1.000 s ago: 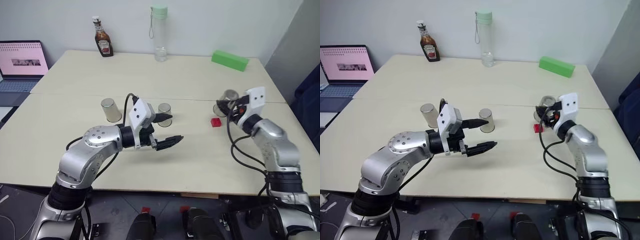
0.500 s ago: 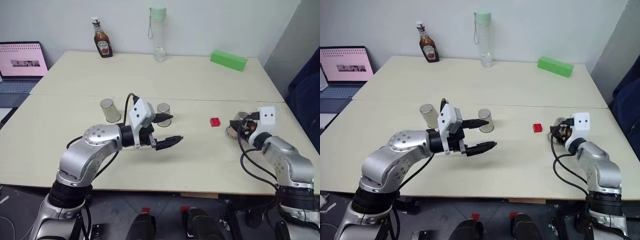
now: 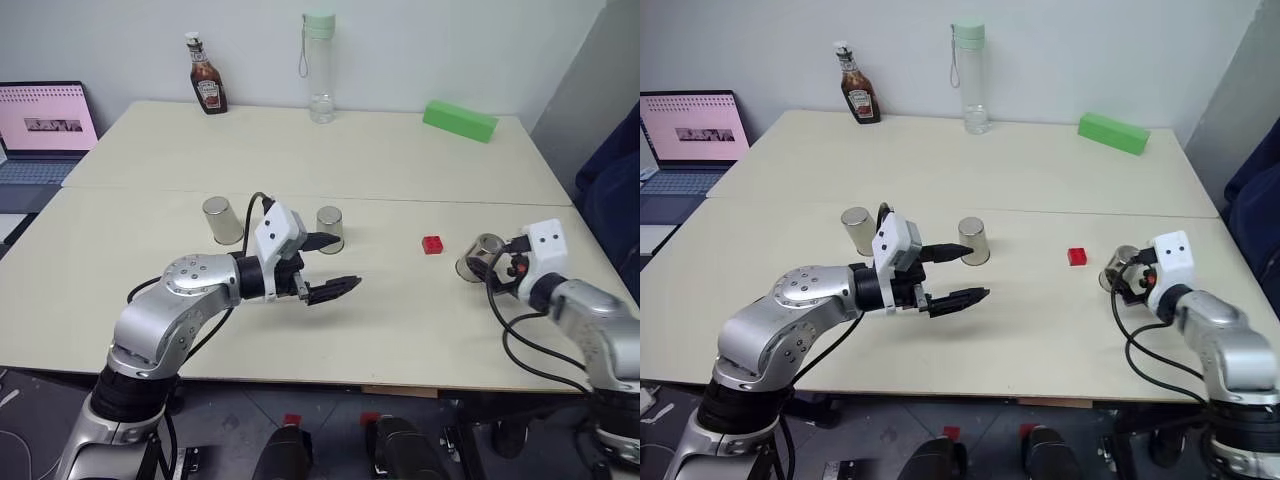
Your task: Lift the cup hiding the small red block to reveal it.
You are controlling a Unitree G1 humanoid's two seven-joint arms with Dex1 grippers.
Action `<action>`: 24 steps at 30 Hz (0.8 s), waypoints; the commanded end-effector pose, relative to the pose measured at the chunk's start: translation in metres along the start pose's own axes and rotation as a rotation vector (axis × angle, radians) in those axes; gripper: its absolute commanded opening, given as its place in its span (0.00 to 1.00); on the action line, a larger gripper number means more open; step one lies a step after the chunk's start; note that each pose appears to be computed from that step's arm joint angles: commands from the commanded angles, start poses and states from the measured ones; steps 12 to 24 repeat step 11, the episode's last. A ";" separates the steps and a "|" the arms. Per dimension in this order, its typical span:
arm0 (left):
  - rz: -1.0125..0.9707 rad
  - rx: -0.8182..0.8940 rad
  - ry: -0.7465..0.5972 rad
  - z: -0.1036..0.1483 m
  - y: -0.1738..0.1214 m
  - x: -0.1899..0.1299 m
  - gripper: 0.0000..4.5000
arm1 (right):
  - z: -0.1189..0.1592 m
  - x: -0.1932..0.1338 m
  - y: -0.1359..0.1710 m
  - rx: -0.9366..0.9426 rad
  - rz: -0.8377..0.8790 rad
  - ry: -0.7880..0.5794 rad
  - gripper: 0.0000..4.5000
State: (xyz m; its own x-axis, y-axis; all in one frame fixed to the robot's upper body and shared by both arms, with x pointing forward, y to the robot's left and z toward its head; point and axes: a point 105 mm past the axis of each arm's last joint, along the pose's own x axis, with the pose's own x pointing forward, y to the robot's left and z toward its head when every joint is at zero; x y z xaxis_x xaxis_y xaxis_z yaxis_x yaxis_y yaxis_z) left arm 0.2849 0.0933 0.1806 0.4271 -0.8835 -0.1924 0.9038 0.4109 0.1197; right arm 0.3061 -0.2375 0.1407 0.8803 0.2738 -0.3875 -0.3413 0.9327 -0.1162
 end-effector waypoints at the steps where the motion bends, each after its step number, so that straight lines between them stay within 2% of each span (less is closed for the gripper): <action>1: 0.043 0.017 0.018 0.004 0.004 -0.021 1.00 | 0.029 -0.037 0.015 0.034 0.114 -0.042 0.99; 5: 0.067 0.003 0.057 -0.005 0.009 -0.030 1.00 | 0.036 -0.052 0.039 0.061 0.256 -0.051 0.99; 11: 0.062 0.013 0.038 0.002 0.014 -0.026 1.00 | 0.027 -0.049 0.047 0.088 0.258 -0.034 0.99; 24: 0.062 0.013 0.038 0.002 0.014 -0.026 1.00 | 0.027 -0.049 0.047 0.088 0.258 -0.034 0.99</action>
